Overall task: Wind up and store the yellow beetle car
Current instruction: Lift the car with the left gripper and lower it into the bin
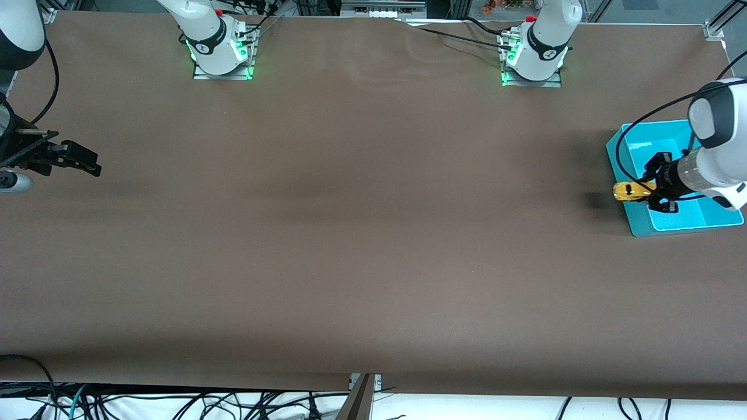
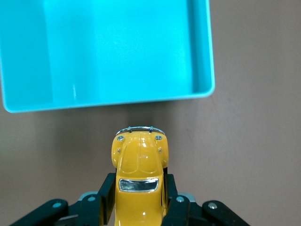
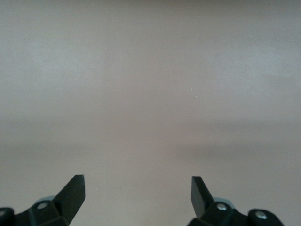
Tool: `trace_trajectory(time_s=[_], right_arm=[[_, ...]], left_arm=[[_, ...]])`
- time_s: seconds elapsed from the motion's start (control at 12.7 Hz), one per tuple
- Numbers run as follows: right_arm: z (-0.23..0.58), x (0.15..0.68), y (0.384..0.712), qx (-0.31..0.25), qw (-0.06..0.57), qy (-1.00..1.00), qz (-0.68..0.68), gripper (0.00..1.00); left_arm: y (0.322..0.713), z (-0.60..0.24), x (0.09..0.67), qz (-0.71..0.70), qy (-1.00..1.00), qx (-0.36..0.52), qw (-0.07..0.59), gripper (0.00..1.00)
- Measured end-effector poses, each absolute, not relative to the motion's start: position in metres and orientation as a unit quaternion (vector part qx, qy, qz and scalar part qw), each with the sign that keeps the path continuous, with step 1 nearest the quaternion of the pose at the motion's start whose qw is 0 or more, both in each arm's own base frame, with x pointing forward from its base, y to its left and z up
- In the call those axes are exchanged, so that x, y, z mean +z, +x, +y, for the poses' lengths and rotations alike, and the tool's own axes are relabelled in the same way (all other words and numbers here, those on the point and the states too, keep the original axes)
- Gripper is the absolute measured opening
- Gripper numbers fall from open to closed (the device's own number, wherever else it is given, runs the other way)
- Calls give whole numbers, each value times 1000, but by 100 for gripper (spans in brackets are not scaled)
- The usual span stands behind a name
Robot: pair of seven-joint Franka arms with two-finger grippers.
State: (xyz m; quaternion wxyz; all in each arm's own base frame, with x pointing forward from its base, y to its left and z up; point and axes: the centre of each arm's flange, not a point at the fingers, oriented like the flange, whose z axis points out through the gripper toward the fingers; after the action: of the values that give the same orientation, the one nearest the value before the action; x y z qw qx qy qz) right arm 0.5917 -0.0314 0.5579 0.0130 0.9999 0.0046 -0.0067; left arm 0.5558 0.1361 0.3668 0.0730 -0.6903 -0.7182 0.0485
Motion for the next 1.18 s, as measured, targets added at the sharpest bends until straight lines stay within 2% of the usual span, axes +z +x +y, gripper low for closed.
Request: trace_trajectory(time_s=[0.24, 0.47, 0.79, 1.18], right_arm=[[-32, 557, 592, -8, 13, 1000, 4, 100], [-32, 555, 593, -9, 13, 1000, 4, 100], [-33, 556, 593, -9, 13, 1000, 4, 100], [-33, 556, 593, -8, 13, 1000, 4, 100]], left_arm=[[529, 206, 354, -704, -702, 79, 80, 45], [502, 270, 312, -713, -689, 87, 93, 45], [483, 274, 261, -703, -697, 84, 114, 45], [431, 280, 216, -707, -692, 77, 123, 45]])
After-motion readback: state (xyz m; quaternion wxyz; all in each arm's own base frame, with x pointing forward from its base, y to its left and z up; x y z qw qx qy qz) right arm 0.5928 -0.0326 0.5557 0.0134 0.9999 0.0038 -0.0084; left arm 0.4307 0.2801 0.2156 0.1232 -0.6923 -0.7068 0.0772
